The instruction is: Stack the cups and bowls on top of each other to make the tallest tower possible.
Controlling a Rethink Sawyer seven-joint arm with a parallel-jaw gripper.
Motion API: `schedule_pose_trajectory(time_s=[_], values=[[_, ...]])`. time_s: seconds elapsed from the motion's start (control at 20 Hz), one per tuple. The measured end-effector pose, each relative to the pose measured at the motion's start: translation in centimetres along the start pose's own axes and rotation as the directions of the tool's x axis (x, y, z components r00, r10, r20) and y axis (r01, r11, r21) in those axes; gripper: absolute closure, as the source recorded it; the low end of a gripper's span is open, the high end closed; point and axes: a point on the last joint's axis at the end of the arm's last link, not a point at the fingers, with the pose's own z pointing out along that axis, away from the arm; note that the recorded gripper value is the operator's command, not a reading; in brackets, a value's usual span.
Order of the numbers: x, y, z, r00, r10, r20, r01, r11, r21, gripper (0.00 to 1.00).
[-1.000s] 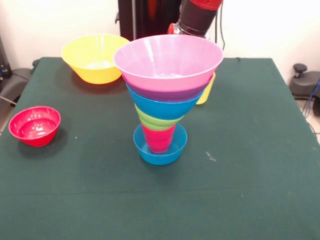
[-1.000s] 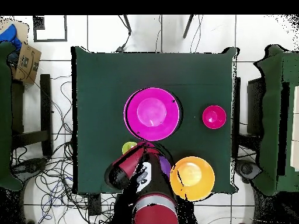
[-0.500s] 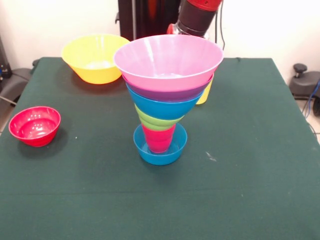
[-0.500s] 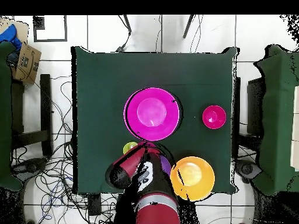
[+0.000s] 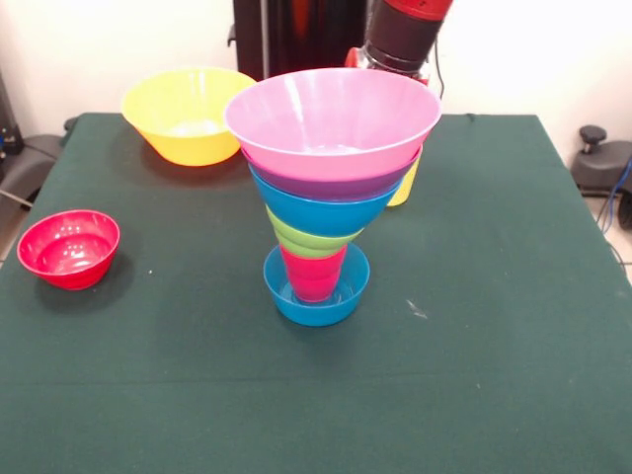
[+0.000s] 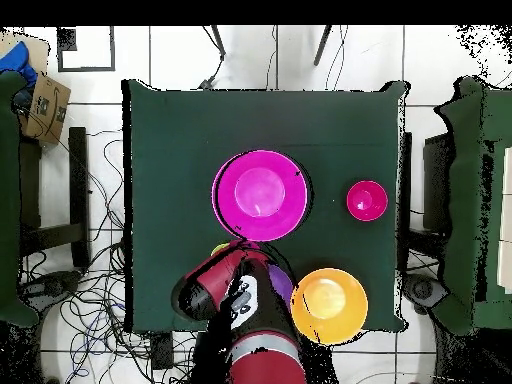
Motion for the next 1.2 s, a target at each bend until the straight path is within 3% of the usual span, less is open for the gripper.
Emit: schedule_pose_trajectory(time_s=[0.7, 1.0, 1.2], values=[[-2.2, 2.3, -6.7, 0.9959, 0.074, -0.052, -0.072, 0.9967, 0.038, 1.00], [-2.5, 3.6, -7.9, 0.9947, 0.084, -0.060, -0.082, 0.9961, 0.032, 1.00], [-2.7, 5.2, -8.2, 0.9941, 0.085, -0.067, -0.085, 0.9963, 0.007, 1.00]])
